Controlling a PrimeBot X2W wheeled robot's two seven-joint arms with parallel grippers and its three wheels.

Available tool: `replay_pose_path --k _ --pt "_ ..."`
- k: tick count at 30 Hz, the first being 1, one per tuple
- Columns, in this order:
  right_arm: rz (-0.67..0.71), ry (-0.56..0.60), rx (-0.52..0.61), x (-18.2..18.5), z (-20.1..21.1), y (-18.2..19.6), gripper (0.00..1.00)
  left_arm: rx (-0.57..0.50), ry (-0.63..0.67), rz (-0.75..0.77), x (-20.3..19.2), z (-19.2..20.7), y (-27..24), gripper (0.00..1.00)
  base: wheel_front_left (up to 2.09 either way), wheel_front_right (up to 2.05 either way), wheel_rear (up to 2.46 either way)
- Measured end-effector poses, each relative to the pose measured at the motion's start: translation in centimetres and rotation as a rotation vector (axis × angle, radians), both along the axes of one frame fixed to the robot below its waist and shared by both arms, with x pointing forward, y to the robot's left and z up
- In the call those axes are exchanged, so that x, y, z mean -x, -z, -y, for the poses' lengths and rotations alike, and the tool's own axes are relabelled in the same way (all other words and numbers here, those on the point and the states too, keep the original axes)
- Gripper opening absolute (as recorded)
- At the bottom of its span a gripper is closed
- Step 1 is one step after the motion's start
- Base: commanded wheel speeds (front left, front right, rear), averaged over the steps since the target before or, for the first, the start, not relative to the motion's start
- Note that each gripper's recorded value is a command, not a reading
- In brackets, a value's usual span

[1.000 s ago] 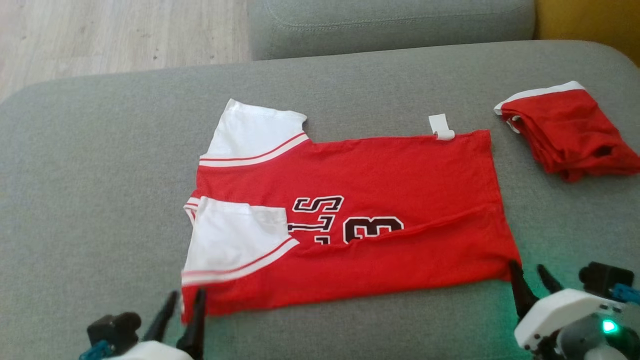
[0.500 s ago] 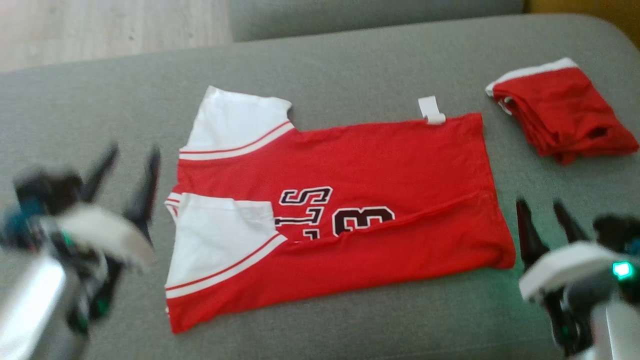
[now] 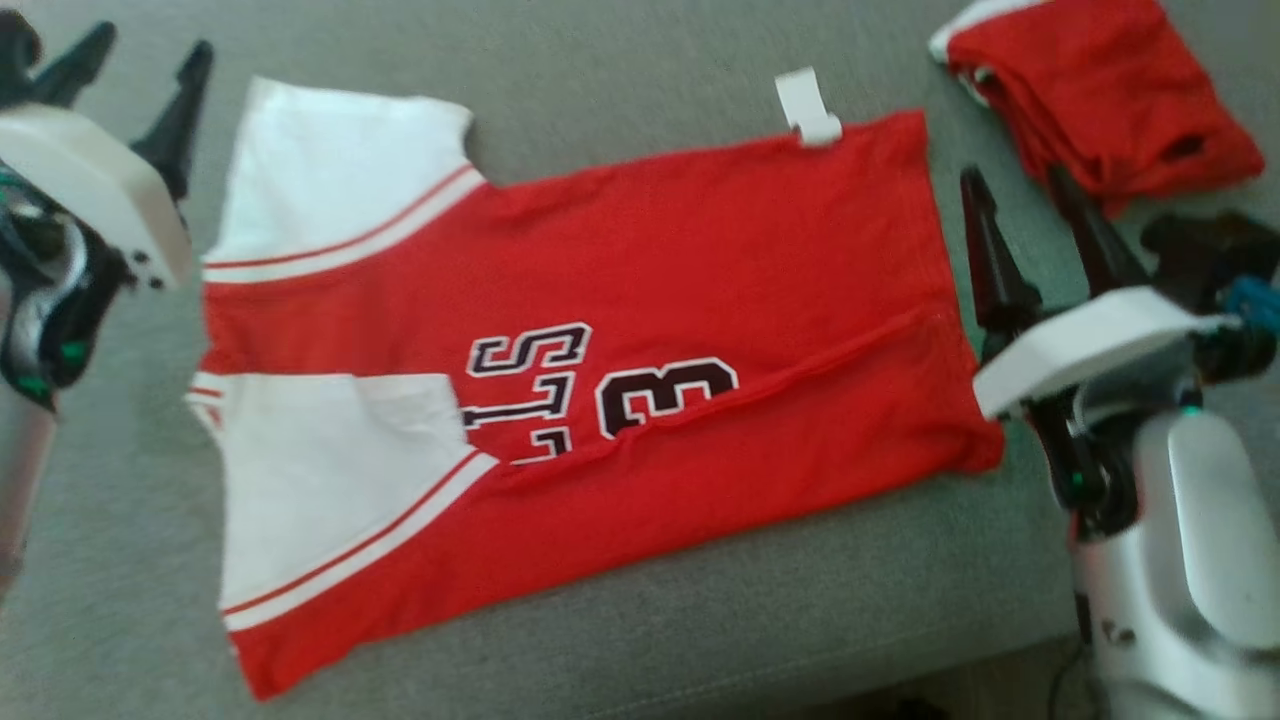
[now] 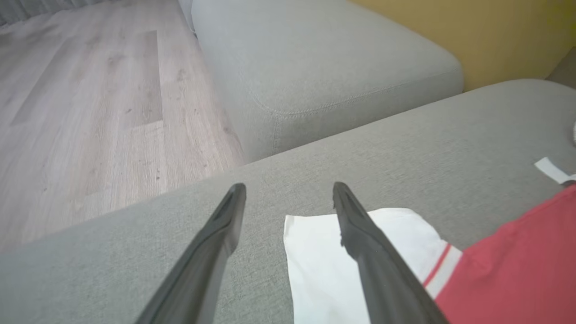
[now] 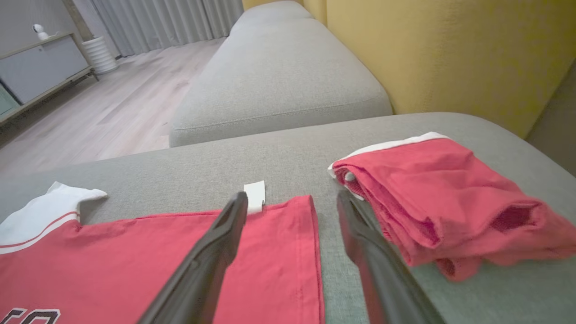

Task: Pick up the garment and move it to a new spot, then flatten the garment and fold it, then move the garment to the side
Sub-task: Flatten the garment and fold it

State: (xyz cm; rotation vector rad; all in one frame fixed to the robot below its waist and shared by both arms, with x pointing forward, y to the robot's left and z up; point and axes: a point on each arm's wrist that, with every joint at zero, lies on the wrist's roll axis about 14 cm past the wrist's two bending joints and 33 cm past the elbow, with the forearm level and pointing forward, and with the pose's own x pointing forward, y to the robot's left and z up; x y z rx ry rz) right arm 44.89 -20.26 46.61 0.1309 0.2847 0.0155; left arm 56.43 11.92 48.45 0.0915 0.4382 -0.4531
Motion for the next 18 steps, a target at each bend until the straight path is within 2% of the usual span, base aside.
replay_pose_path --k 5,12,18 --pt "-0.005 0.002 0.016 -1.5 0.5 1.0 1.0 -0.021 0.003 -0.111 -2.2 0.8 5.3 1.0 0.0 0.0 0.0" --pt "-0.056 0.036 0.033 -1.2 2.0 3.4 1.0 -0.044 0.019 -0.254 -2.7 2.2 11.6 1.0 0.0 0.0 0.0" --pt "-0.046 0.043 0.036 -1.5 2.4 3.1 1.0 -0.072 0.037 -0.301 -2.8 2.6 12.6 1.0 0.0 0.0 0.0"
